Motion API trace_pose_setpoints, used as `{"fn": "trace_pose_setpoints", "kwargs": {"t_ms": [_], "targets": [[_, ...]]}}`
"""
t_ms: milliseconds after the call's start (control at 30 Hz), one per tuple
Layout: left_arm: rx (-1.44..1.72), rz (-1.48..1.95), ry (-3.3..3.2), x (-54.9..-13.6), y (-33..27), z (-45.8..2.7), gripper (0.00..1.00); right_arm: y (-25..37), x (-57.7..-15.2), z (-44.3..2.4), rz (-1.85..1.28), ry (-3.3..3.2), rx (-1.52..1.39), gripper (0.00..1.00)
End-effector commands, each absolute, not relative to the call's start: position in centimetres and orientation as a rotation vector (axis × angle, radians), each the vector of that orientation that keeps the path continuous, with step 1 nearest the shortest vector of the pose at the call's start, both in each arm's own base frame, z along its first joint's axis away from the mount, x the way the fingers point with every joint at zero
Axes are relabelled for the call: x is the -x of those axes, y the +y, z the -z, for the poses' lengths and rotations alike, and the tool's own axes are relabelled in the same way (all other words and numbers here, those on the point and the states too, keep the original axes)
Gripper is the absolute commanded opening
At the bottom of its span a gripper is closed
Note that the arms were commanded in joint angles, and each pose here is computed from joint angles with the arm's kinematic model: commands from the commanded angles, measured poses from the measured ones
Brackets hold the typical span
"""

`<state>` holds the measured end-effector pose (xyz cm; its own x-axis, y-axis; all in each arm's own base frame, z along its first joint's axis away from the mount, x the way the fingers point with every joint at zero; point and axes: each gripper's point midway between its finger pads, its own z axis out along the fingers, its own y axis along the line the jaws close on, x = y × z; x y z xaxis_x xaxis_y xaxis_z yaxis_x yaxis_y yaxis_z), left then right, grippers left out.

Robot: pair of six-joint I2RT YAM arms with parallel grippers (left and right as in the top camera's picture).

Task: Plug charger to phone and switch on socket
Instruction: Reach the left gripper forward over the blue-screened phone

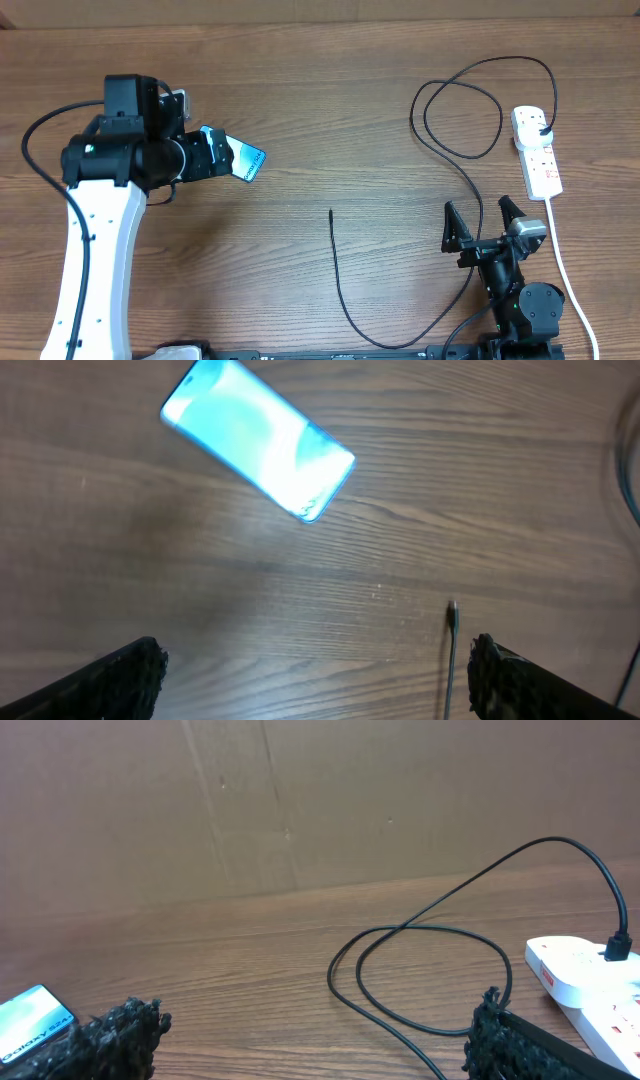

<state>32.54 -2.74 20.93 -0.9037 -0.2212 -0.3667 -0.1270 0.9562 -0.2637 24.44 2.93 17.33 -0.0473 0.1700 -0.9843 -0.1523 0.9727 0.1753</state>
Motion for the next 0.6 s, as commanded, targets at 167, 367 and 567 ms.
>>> {"fn": "trace_pose_setpoints", "kwargs": {"t_ms": [167, 367, 567], "targets": [[0.853, 0.320, 2.612, -35.0, -1.2, -21.6, 1.00, 2.8, -24.5, -17.1, -0.256, 1.593, -0.020, 1.00], [0.969, 0.208, 2.603, -37.3, -1.5, -23.3, 1.00, 2.8, -24.5, -17.1, -0.256, 1.593, -0.020, 1.00], [1.107, 0.163, 2.604, -39.6, -2.9, -23.3, 1.00, 2.8, -24.5, -17.1, -0.256, 1.593, -0.020, 1.00]]}}
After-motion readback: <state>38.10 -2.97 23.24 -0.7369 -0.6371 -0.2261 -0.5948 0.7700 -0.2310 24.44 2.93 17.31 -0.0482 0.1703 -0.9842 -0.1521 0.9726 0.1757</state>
